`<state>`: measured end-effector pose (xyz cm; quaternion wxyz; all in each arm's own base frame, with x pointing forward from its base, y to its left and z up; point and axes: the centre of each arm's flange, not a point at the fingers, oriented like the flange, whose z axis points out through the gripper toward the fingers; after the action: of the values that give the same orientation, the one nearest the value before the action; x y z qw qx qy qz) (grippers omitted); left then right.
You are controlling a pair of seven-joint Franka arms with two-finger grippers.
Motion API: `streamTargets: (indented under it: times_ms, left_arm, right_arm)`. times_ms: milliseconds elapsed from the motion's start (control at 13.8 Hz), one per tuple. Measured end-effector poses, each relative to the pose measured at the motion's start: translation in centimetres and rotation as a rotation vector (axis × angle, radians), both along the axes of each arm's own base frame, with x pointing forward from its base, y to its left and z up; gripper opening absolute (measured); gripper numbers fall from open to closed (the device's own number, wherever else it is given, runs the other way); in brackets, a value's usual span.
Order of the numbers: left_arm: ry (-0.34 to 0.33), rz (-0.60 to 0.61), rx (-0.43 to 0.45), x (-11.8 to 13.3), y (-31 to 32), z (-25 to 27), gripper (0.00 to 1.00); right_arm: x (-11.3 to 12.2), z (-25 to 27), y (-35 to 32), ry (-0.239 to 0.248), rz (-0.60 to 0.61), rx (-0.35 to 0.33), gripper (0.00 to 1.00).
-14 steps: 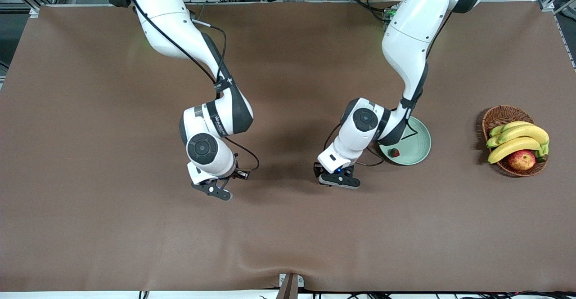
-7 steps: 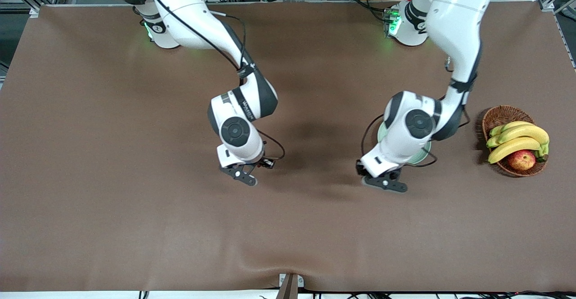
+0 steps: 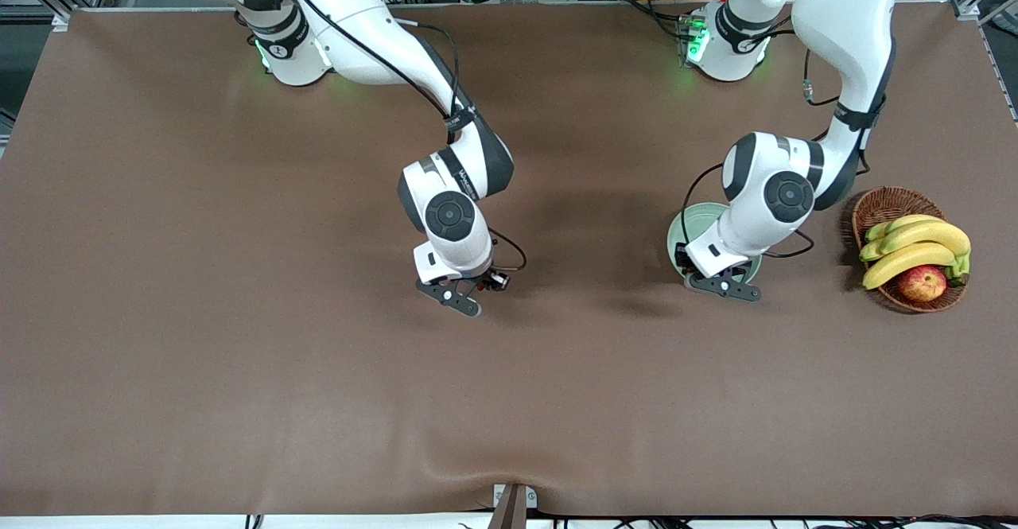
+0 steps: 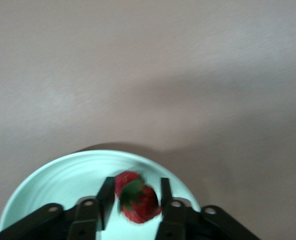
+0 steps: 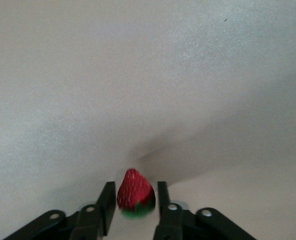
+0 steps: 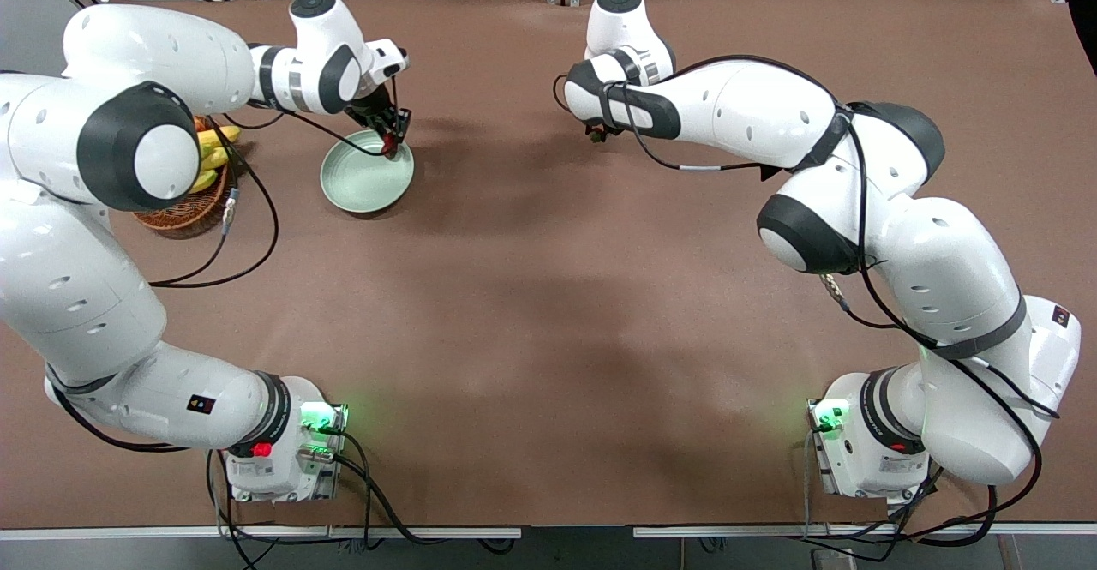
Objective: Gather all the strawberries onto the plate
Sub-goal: 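Release the third strawberry mid-table with the right gripper while the left withdraws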
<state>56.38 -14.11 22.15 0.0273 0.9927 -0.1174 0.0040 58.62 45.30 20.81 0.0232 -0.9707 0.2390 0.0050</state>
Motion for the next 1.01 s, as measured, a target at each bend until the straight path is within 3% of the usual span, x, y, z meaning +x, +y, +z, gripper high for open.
streamTargets:
  times_ms: [145, 362, 652, 1014]
  left_arm:
    - [0.007, 0.013, 0.001, 0.3, 1.8, -0.1, 0.69]
    - [-0.029, -0.006, -0.013, 1.2, 0.4, 1.6, 0.99]
    - [-0.122, -0.012, -0.055, 3.0, -6.7, 6.0, 1.00]
    - [-0.156, 0.089, -0.127, 2.6, -18.9, 7.8, 1.00]
  right_arm:
    - [0.5, 0.1, -0.6, -0.009, 0.016, -0.005, 0.67]
    - [3.4, 2.2, -4.7, -0.002, 0.065, -0.015, 0.99]
    - [8.4, 8.5, -15.4, 0.054, 0.091, 0.010, 1.00]
    - [9.0, 14.6, -23.9, 0.045, 0.171, 0.028, 1.00]
